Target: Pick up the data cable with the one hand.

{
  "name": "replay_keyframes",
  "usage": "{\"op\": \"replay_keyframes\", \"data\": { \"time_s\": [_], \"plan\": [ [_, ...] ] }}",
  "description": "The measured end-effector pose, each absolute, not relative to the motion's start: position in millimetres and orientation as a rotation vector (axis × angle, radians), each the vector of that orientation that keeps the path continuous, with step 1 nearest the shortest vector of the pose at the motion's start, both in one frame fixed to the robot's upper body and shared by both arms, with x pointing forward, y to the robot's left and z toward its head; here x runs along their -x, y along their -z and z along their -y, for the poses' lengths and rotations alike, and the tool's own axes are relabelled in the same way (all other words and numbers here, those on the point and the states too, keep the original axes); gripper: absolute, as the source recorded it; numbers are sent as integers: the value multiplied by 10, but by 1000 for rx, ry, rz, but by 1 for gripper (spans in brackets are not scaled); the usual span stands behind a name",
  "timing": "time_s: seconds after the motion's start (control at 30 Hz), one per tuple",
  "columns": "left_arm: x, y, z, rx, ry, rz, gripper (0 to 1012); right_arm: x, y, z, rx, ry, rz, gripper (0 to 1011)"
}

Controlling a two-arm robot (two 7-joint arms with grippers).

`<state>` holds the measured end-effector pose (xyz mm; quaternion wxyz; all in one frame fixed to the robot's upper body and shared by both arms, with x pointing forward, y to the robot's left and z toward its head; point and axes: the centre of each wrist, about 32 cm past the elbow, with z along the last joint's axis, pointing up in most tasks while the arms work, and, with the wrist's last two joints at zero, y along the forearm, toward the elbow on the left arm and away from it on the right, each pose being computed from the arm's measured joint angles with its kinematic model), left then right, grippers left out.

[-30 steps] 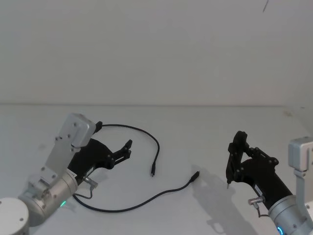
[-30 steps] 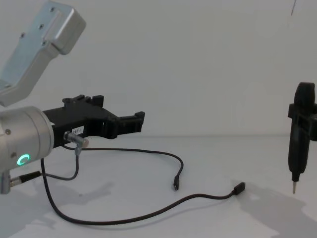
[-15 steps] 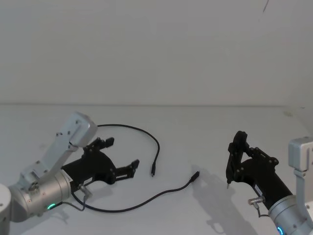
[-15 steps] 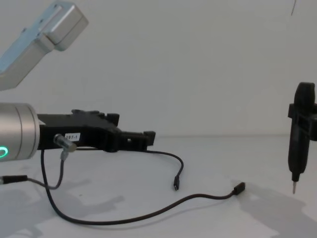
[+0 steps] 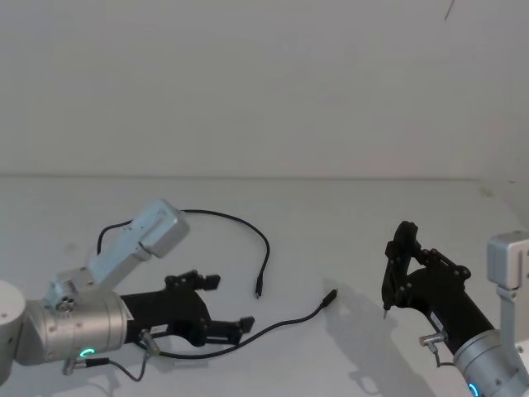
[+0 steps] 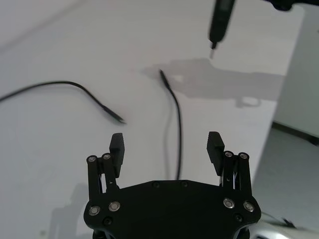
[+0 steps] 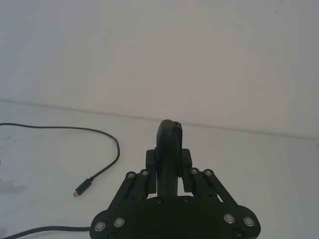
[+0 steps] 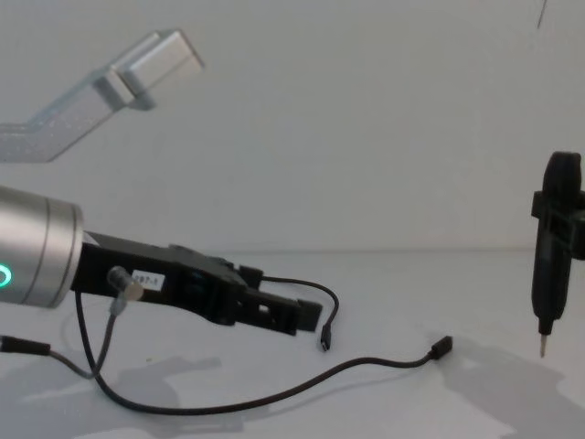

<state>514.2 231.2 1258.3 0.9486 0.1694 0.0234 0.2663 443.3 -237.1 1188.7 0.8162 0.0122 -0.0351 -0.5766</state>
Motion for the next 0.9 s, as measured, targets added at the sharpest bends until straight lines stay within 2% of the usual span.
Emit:
{"op": "replay_keyframes", "data": {
  "time_s": [0.33, 0.9],
  "plan": [
    [-5272, -12605, -2147, -421, -459, -131, 1002, -4433, -11887, 2371, -26, 1229, 75, 279],
    [-5403, -12492, -1820, -470, -472, -192, 1001, -4433, -11887, 2371, -26, 1230, 75, 279]
  ]
}}
